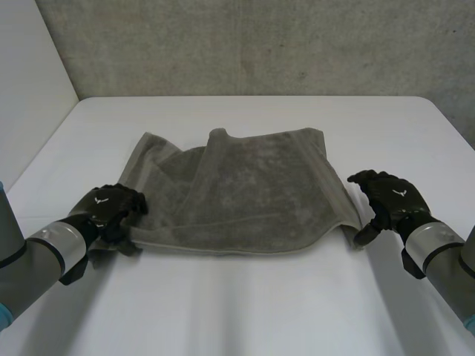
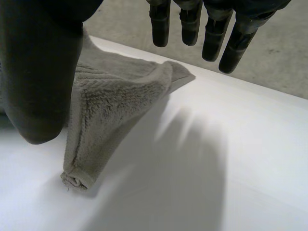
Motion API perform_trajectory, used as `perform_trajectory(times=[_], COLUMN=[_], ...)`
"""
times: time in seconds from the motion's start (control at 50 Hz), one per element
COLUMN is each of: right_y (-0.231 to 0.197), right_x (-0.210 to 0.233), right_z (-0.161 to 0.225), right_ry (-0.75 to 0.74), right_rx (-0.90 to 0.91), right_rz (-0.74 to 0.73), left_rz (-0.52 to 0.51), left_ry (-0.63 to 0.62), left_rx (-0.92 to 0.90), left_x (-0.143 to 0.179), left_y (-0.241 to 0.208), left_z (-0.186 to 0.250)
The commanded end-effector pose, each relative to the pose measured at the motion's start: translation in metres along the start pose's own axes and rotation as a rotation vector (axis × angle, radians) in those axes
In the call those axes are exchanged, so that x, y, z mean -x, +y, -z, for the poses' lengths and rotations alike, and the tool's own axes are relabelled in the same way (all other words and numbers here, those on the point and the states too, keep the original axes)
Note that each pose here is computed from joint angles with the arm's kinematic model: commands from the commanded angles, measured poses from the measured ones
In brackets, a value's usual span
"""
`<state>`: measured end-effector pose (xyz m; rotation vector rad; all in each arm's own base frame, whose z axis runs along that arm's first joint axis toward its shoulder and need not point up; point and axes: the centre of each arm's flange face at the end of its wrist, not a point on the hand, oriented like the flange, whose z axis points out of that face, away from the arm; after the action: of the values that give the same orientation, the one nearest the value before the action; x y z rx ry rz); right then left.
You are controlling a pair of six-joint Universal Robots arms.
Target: Fold the towel.
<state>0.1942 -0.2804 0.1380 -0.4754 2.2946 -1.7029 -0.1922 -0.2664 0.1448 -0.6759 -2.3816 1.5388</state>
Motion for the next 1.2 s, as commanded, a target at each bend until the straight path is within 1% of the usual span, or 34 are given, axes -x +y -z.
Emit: perform_trajectory(times=[0.02,0.1,0.22,0.4,0.74,0.84,0.94,1.04,1.2], right_y=[0.007,0.009,0.019,0.027,0.026,0.014,-0.006,-0.017,-0.024], right_x=[-0.007,-0.009,-0.005,-0.007,-0.01,-0.01,-0.002,0.007,0.0], right_z=[0.002,-0.001,-0.005,-0.009,-0.017,-0.019,-0.017,-0.017,-0.02], right_ry=[0.032,0.037,0.016,0.028,0.035,0.022,-0.017,-0.057,-0.043], right_rx=[0.002,-0.009,0.021,0.04,-0.024,-0.077,-0.136,-0.167,-0.192], right_rz=[-0.07,-0.124,-0.219,-0.256,-0.235,-0.198,-0.116,-0.093,-0.074], left_rz=[0.003,0.004,0.019,0.052,0.087,0.093,0.096,0.095,0.087], left_ry=[-0.02,-0.045,-0.093,-0.088,-0.112,-0.13,-0.134,-0.13,-0.143], left_rx=[-0.007,-0.012,-0.003,-0.019,-0.044,-0.049,-0.048,-0.045,-0.07], left_x=[0.004,0.008,0.011,0.007,0.013,0.019,0.021,0.019,0.021], left_y=[0.004,0.004,0.007,0.004,-0.002,-0.004,-0.003,0.0,0.001], left_z=[-0.001,-0.002,-0.003,-0.002,0.001,0.001,0.001,0.001,0.0])
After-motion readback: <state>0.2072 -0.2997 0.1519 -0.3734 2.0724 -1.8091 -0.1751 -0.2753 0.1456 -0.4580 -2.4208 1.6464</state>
